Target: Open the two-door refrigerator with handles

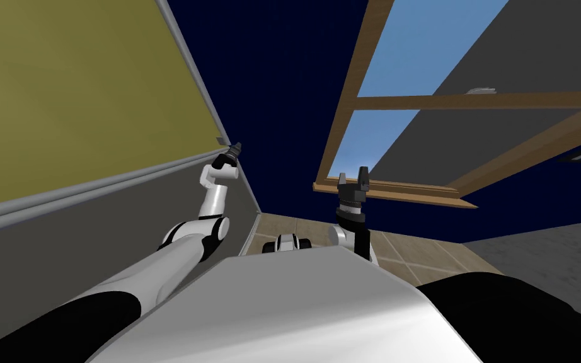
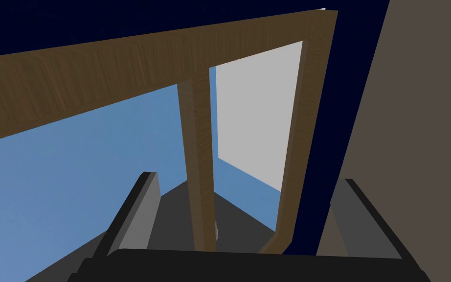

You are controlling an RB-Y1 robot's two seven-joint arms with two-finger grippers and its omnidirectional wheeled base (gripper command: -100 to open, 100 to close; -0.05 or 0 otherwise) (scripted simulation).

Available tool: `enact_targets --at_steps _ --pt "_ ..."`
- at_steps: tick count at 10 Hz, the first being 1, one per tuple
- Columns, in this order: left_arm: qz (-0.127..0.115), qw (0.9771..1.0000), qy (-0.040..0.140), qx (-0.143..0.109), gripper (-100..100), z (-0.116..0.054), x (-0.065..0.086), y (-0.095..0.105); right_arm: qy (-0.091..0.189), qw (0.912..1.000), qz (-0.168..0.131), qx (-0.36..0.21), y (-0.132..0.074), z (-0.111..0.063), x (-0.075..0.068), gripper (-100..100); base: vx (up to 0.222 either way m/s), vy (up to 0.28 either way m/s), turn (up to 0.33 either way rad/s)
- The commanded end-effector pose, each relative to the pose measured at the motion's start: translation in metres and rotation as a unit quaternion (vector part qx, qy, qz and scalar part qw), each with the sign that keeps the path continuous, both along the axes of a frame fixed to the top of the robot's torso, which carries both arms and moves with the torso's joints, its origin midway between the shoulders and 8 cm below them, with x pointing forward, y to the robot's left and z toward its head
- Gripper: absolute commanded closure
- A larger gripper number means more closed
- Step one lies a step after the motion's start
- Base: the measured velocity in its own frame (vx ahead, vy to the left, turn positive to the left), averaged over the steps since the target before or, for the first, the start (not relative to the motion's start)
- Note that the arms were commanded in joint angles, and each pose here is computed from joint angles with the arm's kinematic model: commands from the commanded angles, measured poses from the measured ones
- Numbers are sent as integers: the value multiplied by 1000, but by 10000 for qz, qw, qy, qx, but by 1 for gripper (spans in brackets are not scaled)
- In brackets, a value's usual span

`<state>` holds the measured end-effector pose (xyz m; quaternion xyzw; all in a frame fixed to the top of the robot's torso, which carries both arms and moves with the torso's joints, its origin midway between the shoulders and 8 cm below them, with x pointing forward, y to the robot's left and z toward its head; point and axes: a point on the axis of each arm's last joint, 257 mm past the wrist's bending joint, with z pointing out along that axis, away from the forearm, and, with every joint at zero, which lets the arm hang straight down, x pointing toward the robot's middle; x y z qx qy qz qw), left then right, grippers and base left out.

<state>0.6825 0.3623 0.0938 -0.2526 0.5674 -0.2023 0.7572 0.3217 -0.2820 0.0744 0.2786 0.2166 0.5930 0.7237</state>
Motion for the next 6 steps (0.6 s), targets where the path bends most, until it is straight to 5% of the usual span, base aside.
enact_targets --at_steps 1,6 --pt "228 9995 179 109 -100 19 10 23 0 10000 0 0 0 0 0 0 5 4 -99" --pt "544 9978 305 208 -100 58 14 57 0 10000 0 0 0 0 0 0 10 4 -54"
